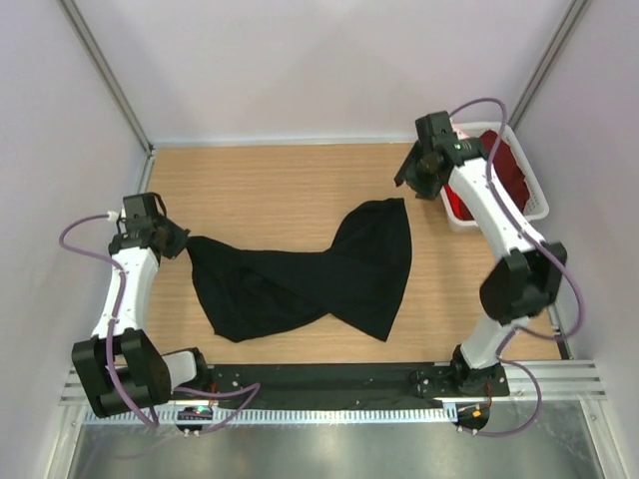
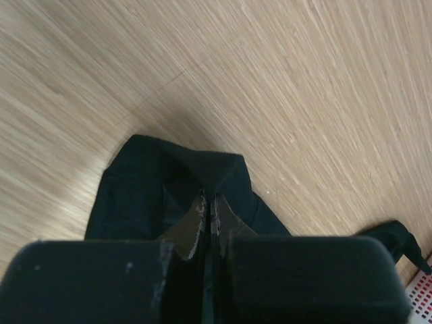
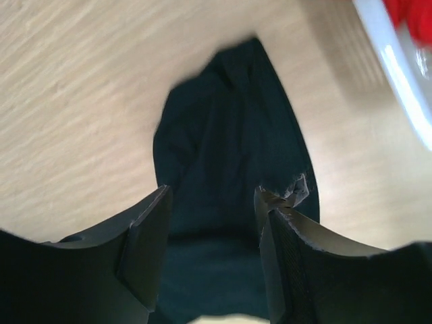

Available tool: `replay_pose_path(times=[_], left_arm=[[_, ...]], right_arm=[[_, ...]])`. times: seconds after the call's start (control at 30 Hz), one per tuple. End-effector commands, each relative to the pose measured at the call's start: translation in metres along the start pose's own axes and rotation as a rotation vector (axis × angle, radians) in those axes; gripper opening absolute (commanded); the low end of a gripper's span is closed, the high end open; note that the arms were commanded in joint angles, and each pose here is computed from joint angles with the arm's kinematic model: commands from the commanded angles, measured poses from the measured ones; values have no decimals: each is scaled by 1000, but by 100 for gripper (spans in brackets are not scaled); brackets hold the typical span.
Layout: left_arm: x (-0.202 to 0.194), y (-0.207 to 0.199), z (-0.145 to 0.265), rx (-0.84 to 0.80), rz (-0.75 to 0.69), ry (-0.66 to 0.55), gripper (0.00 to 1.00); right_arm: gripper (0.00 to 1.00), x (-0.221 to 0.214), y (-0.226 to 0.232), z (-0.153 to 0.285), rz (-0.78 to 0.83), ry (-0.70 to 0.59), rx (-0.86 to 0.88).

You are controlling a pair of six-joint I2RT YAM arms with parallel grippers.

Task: Fold and stack the t-shirts
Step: Flatten the tshirt out

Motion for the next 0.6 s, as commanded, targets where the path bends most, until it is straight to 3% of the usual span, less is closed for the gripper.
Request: replay_pose_path(times=[0.0, 0.3, 0.57], left_arm=[[2, -11, -4, -95, 18, 7, 0], [-5, -8, -16, -112, -33, 75, 0], [-10, -9, -15, -147, -35, 107, 0]], right_arm=[[58, -57, -11, 35, -96, 91, -125], [54, -236, -18, 58, -100, 324, -177], [53, -303, -35, 47, -225, 386, -164]])
Point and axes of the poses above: each gripper's point midway between its finger pads, its own z axis back along the fingers, its own y axis along the line the jaws close on, x = y × z, the point moved 8 cm from there along z, back along the fingers, and after that the axes turned 14 degrees about z, right-handed, at the moved point
